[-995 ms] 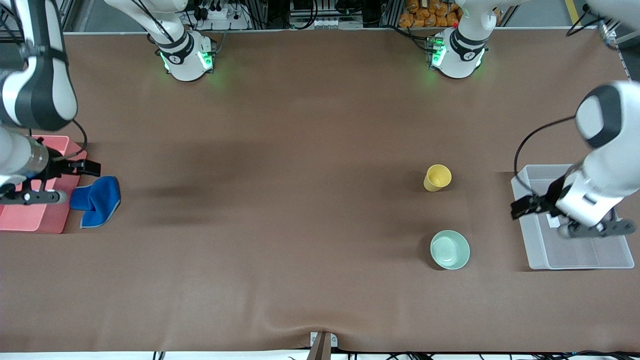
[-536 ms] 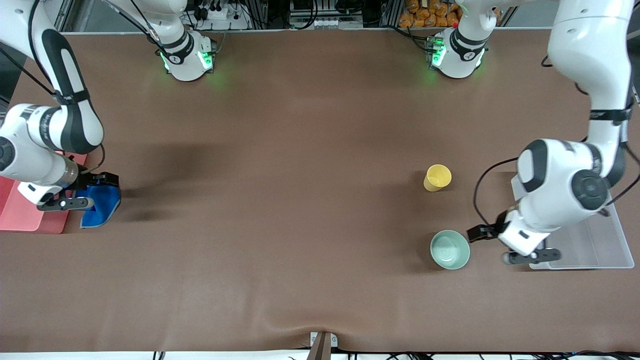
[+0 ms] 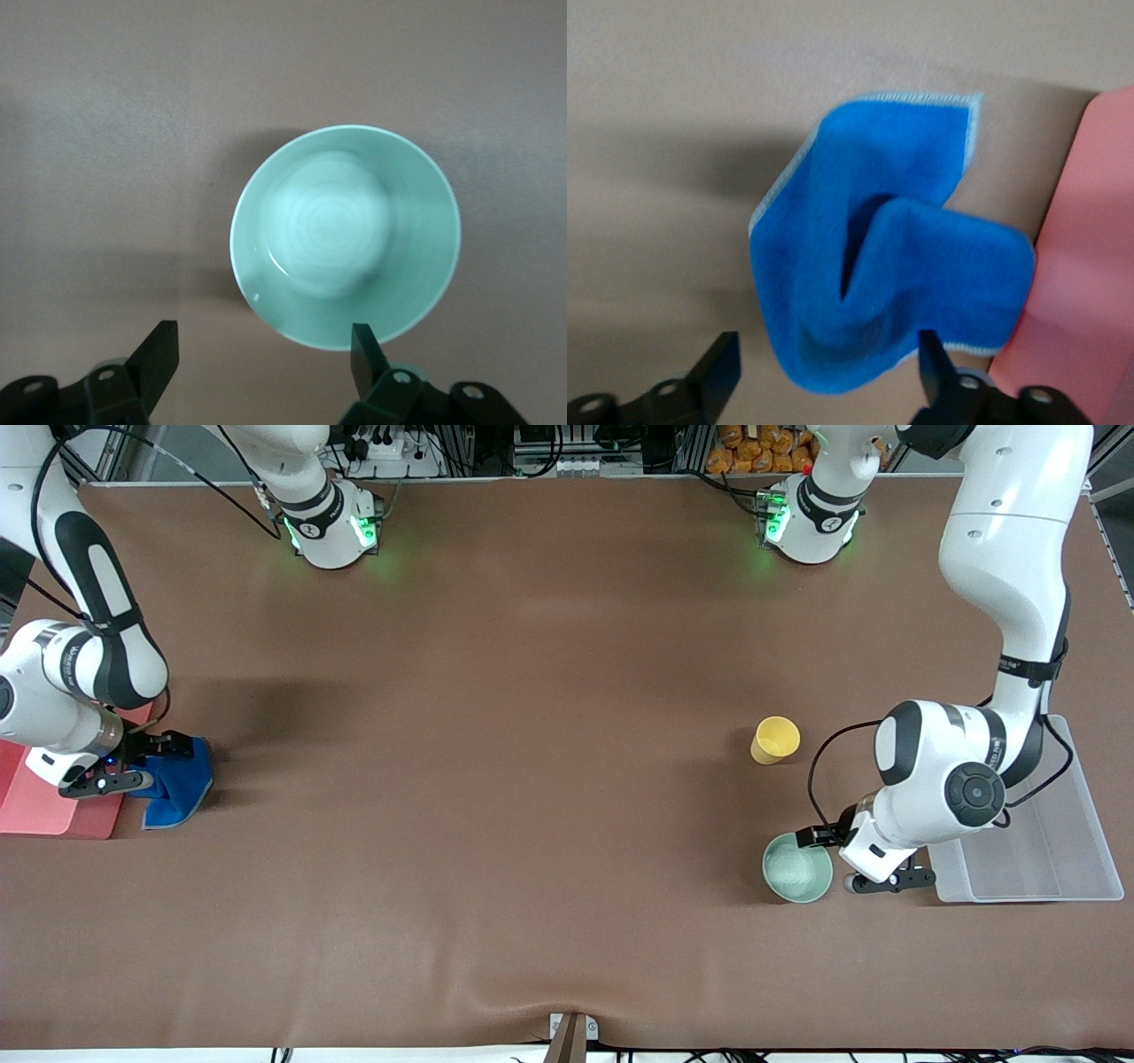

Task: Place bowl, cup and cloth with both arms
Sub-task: 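Grasp the blue cloth with the right gripper while the left gripper grasps the bowl, then drop the cloth into the pink tray while the left gripper lifts the bowl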

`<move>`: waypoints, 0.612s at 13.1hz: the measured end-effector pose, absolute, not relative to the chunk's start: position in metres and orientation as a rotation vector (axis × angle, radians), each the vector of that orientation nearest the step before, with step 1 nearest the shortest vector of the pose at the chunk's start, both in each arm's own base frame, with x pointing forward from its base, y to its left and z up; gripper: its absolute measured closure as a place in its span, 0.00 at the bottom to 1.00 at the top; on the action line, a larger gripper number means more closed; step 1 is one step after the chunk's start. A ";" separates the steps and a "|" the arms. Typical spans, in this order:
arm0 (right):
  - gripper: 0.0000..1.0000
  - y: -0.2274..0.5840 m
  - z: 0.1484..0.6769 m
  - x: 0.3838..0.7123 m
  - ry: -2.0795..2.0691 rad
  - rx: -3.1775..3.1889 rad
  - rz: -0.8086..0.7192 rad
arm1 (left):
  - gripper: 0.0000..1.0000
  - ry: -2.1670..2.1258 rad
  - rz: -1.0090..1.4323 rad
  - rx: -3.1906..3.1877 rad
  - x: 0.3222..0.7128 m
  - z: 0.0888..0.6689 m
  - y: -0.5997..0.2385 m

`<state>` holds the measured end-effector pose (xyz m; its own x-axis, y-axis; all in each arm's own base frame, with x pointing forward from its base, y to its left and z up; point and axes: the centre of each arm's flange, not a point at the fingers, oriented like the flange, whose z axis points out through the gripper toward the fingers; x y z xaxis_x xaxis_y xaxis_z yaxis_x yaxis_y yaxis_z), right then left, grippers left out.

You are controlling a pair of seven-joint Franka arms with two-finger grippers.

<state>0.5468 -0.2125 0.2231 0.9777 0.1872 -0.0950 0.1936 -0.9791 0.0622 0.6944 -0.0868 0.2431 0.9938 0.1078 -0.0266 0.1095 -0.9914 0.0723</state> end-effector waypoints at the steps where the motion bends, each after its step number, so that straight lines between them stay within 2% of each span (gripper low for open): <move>1: 0.31 -0.211 0.219 0.549 0.298 3.053 -0.115 | 0.23 0.156 -0.040 3.075 0.694 0.236 -0.086; 3: 0.53 -0.207 0.214 0.552 0.275 3.075 -0.090 | 0.42 0.086 -0.029 3.137 0.694 0.226 -0.084; 6: 0.88 -0.200 0.219 0.560 0.254 3.108 -0.072 | 0.47 0.076 -0.019 3.164 0.694 0.217 -0.081; 7: 0.94 -0.199 0.227 0.563 0.260 3.119 -0.124 | 0.55 0.077 -0.011 3.162 0.695 0.215 -0.081; 8: 0.94 -0.199 0.245 0.569 0.262 3.136 -0.213 | 0.60 0.078 -0.002 3.159 0.696 0.212 -0.080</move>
<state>0.5689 -0.1995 0.2451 0.9771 0.1658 -0.1331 0.1641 -0.9862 -0.0238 0.6958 -0.0804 0.2123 0.9988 0.0492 -0.0009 0.0492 -0.9986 -0.0188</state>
